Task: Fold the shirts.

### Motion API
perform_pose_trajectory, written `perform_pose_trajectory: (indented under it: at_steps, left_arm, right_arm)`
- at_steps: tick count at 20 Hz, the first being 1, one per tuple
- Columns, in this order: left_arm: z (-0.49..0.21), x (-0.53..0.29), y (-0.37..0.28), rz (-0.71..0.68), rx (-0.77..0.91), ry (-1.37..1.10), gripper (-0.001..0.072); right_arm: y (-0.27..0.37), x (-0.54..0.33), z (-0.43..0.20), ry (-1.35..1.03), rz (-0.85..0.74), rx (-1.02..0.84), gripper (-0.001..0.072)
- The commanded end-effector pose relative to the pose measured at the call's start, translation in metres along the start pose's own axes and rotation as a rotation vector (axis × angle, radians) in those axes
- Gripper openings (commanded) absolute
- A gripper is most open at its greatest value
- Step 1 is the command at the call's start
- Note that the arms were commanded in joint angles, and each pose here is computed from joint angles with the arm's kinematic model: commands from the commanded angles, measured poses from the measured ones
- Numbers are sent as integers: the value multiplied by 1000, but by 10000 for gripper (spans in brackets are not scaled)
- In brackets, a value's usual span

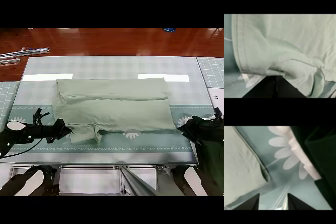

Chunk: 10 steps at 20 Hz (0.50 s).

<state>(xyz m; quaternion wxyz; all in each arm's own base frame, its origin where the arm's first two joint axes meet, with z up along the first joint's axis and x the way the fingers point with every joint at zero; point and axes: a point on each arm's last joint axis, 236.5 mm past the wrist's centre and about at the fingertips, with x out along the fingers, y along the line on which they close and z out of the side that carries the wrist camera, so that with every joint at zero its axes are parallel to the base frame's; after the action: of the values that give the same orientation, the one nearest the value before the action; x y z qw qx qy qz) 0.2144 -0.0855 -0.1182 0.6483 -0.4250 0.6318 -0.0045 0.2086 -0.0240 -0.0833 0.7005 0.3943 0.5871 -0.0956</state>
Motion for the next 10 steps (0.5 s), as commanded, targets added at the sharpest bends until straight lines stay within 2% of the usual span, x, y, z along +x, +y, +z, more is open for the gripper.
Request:
perform_pose_trajectory:
  at_steps: [1,9,10]
  left_arm:
    - [-1,0,0,1,7,7,19]
    - [-3,0,-1,0,7,14,19]
    - [-2,0,-1,-1,8,12,19]
  right_arm:
    - [4,18,-10,67,61,20,408]
    - [44,52,18,64,312,149,405]
    - [49,54,19,67,335,140,356]
